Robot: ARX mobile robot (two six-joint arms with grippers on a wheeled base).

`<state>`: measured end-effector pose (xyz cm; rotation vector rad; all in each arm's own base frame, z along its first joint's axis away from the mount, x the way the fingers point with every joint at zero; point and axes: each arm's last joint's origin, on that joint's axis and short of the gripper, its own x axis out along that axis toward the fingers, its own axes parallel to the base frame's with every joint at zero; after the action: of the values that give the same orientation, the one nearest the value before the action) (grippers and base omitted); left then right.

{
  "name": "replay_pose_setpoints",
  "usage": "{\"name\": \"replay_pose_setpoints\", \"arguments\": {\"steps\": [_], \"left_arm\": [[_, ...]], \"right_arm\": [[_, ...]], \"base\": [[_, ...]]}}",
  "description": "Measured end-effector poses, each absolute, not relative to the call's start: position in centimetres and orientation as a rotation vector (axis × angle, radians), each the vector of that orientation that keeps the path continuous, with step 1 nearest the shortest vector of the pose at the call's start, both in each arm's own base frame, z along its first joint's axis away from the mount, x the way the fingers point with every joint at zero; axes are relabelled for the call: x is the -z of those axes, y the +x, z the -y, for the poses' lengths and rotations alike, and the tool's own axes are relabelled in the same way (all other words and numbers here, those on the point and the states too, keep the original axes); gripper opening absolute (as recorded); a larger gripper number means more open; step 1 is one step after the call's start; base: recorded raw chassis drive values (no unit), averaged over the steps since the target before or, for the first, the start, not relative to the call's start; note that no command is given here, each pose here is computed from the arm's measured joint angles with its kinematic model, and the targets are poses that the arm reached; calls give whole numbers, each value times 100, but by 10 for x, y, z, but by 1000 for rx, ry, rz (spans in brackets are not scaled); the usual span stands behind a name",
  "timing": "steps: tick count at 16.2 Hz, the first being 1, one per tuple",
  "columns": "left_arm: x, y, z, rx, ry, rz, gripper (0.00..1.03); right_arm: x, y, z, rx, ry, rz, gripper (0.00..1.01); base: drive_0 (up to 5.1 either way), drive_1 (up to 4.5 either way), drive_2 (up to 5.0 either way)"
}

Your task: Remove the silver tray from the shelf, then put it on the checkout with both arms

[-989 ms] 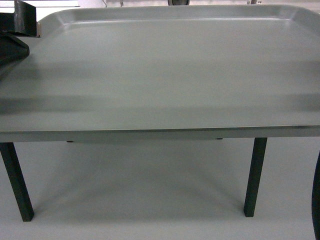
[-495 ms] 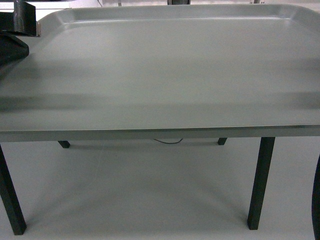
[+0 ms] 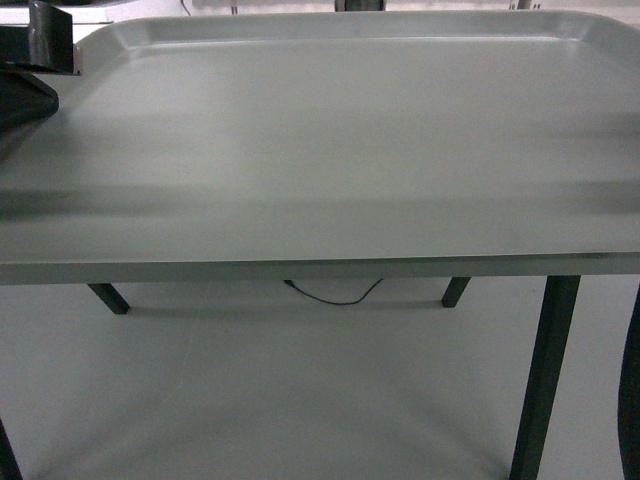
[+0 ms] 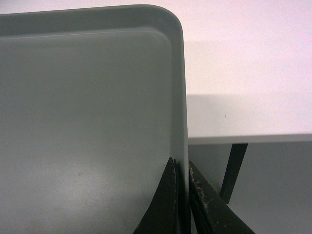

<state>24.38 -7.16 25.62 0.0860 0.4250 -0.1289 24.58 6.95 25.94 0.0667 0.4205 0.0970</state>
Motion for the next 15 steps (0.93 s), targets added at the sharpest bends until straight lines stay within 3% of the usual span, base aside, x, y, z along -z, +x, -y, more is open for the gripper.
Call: {"name": "replay_pose_setpoints", "arguments": {"steps": [10,15], "left_arm": [[-256,244,72,129,87,-428,4],[-255,245,72,129,86,-427,4]], "right_arm": [[-259,246,-69,-96,66,-425,3],[-258,247,-70,-96,65,-426,3]], "base": [[-1,355,-356],[0,0,0]]}}
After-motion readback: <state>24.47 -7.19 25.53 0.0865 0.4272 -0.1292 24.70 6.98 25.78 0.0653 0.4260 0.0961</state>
